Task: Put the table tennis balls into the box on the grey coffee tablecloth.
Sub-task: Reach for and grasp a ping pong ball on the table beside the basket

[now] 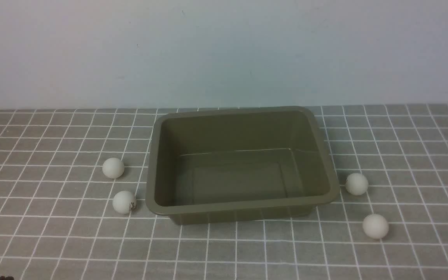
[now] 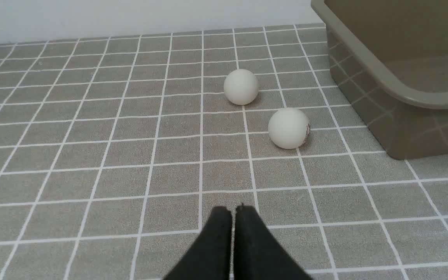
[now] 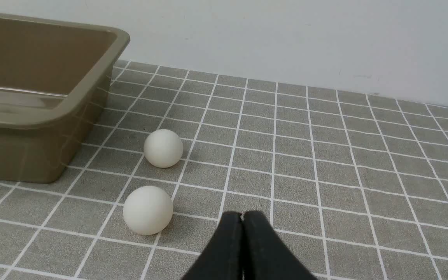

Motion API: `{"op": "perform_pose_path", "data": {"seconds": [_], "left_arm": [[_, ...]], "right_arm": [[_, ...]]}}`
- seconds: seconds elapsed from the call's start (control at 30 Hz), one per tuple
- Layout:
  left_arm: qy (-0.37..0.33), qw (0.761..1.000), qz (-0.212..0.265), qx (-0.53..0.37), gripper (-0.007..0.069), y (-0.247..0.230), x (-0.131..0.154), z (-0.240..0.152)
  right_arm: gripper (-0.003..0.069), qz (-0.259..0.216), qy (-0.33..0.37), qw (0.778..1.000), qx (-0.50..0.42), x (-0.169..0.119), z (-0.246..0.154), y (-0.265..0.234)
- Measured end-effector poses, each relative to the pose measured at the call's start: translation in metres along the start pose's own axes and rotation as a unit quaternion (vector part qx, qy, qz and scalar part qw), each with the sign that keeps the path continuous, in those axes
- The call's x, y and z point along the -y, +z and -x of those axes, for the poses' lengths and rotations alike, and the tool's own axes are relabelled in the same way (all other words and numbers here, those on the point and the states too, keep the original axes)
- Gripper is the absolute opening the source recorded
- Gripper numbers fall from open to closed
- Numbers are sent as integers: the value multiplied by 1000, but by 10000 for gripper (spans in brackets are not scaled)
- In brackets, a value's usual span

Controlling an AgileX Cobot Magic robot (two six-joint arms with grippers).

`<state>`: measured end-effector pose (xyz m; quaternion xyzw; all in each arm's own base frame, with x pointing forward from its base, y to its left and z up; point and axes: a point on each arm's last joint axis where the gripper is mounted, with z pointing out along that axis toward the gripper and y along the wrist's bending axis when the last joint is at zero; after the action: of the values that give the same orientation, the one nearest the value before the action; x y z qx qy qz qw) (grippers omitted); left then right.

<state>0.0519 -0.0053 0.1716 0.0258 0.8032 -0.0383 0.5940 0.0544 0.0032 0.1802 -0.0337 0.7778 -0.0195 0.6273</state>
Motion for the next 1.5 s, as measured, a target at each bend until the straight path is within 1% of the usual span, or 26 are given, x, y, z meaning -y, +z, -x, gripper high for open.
{"op": "perform_pose_path", "data": {"seconds": [1.07,1.1,1.2,1.3,1.4,1.43,1.47,1.5], "left_arm": [[-4,1000,-1,4,-5,0,0,1],[-14,1000,-4,8,-5,0,1,1],[-73,997,-20,32,-5,0,3,6],[-148,986,-39,66,-5,-1,5,13],[-176,980,-45,85,-5,-2,5,16],[-222,967,-52,111,-5,-3,5,21],[-234,964,-54,114,-5,-3,5,22],[-278,947,-59,149,-5,-5,3,28]], "right_arm": [[-15,0,0,1000,0,0,0,0],[-15,0,0,1000,0,0,0,0],[-15,0,0,1000,0,0,0,0],[-15,0,0,1000,1,0,0,0],[-15,0,7,1000,6,0,1,0],[-15,4,60,998,22,-1,3,0],[-15,4,63,998,22,-1,3,0],[-15,13,149,988,48,-1,8,0]]}}
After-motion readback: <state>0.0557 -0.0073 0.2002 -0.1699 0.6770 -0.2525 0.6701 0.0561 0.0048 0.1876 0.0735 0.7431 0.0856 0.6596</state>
